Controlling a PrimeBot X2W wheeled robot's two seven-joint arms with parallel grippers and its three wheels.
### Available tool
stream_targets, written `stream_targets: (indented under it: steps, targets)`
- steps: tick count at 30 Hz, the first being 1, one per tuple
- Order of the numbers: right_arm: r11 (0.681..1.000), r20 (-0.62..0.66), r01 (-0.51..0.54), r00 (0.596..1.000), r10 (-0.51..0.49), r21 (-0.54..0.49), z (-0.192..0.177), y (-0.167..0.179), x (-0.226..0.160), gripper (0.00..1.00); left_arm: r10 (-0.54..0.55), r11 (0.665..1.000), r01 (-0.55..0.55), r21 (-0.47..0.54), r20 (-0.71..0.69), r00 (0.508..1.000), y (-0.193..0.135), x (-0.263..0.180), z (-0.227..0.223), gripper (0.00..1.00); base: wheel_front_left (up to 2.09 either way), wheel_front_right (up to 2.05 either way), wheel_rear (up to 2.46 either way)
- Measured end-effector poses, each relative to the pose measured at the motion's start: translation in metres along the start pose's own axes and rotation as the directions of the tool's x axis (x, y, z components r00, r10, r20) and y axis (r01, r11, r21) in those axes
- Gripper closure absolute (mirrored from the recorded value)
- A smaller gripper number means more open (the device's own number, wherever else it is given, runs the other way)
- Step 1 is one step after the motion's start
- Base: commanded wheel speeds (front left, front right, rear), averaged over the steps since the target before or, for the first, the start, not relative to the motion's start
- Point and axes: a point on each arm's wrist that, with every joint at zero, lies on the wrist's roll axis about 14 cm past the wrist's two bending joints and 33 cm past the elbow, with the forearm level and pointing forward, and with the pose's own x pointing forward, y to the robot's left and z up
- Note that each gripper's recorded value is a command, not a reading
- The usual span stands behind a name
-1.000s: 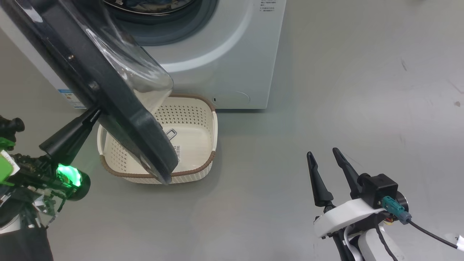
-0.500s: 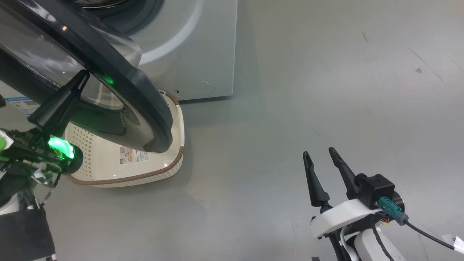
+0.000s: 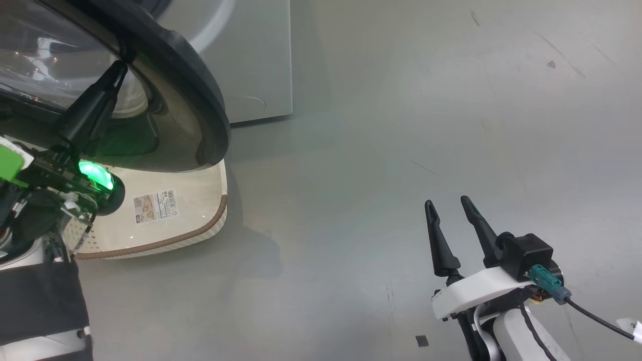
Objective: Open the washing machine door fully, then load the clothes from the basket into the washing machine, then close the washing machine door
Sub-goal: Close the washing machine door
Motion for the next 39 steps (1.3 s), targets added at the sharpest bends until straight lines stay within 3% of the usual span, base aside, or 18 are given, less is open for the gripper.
stream_targets:
  steps: [19, 30, 32, 33, 35, 39]
  targets:
    - [0.999, 0.079, -0.049, 0.996, 0.048, 0.005, 0.026, 0.017, 0.004, 0.0, 0.045, 0.999, -0.044, -0.008, 0.181, 0.983, -0.005, -0.041, 0.013, 1.0, 0.0, 0.0, 0.0]
    - [0.993, 0.108, -0.114, 0.988, 0.114, -0.002, 0.035, 0.039, -0.002, 0.0, 0.071, 0.995, -0.092, 0.03, 0.414, 0.907, -0.016, -0.092, 0.038, 1.0, 0.0, 0.0, 0.0]
    - [0.992, 0.113, -0.127, 0.986, 0.127, -0.004, 0.037, 0.043, -0.002, 0.0, 0.068, 0.995, -0.094, 0.038, 0.44, 0.896, -0.019, -0.099, 0.04, 0.62, 0.0, 0.0, 0.0]
    - [0.991, 0.115, -0.134, 0.984, 0.133, -0.005, 0.037, 0.045, -0.002, 0.0, 0.067, 0.994, -0.097, 0.043, 0.456, 0.887, -0.021, -0.104, 0.042, 0.32, 0.0, 0.0, 0.0]
    - [0.99, 0.12, -0.141, 0.983, 0.141, -0.006, 0.039, 0.048, -0.002, 0.0, 0.061, 0.994, -0.098, 0.052, 0.482, 0.874, -0.024, -0.111, 0.044, 0.0, 0.0, 0.0, 0.0]
    - [0.987, 0.121, -0.158, 0.98, 0.158, -0.006, 0.04, 0.052, -0.003, 0.0, 0.037, 0.988, -0.11, 0.104, 0.539, 0.842, -0.036, -0.121, 0.053, 0.0, 0.0, 0.0, 0.0]
